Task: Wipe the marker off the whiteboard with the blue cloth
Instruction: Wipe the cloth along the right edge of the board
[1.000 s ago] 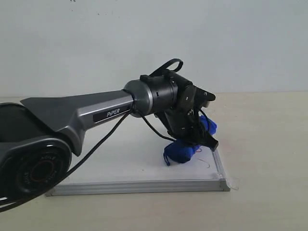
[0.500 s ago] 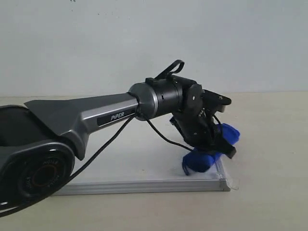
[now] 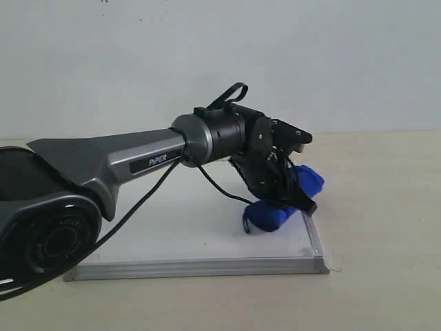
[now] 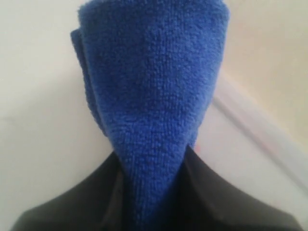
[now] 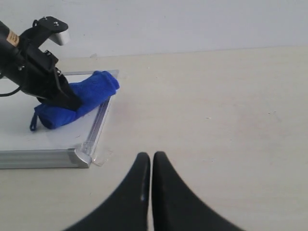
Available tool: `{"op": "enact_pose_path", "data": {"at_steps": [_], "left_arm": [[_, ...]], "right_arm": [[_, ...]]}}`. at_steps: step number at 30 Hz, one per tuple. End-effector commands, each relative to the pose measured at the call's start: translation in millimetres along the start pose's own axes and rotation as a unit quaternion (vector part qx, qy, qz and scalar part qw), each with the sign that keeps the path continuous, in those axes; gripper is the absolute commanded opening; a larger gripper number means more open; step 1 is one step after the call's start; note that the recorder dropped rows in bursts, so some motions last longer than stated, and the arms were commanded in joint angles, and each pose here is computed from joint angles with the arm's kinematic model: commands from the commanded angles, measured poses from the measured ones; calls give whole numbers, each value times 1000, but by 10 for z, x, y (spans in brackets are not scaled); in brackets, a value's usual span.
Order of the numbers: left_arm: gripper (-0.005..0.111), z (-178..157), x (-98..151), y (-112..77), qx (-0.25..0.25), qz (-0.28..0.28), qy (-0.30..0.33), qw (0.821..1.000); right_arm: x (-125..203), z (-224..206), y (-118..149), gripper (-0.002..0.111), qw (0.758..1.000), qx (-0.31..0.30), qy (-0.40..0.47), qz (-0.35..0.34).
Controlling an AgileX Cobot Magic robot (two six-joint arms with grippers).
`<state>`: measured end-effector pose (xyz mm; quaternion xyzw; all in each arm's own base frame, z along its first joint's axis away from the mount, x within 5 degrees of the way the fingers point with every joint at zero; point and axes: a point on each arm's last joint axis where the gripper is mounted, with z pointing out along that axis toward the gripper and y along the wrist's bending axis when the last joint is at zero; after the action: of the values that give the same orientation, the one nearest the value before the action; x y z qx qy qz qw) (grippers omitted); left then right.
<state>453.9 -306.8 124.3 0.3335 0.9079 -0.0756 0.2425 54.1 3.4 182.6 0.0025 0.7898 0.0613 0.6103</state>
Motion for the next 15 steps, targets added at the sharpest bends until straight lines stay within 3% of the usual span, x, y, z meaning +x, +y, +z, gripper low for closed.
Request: {"op": "enact_pose_path", "data": {"at_steps": [1, 4, 11, 15], "left_arm": [[4, 169, 18, -307, 39, -9, -23, 999], [4, 170, 27, -230, 25, -14, -20, 999], [4, 148, 192, 198, -83, -42, 55, 994], [4, 151, 207, 206, -60, -65, 59, 994]], "right_arm": [[-8, -5, -1, 1, 1000, 1, -5, -3], [-8, -5, -1, 1, 1000, 1, -5, -3], [-8, -5, -1, 1, 1000, 1, -5, -3], [-8, -5, -1, 1, 1000, 1, -5, -3]]}}
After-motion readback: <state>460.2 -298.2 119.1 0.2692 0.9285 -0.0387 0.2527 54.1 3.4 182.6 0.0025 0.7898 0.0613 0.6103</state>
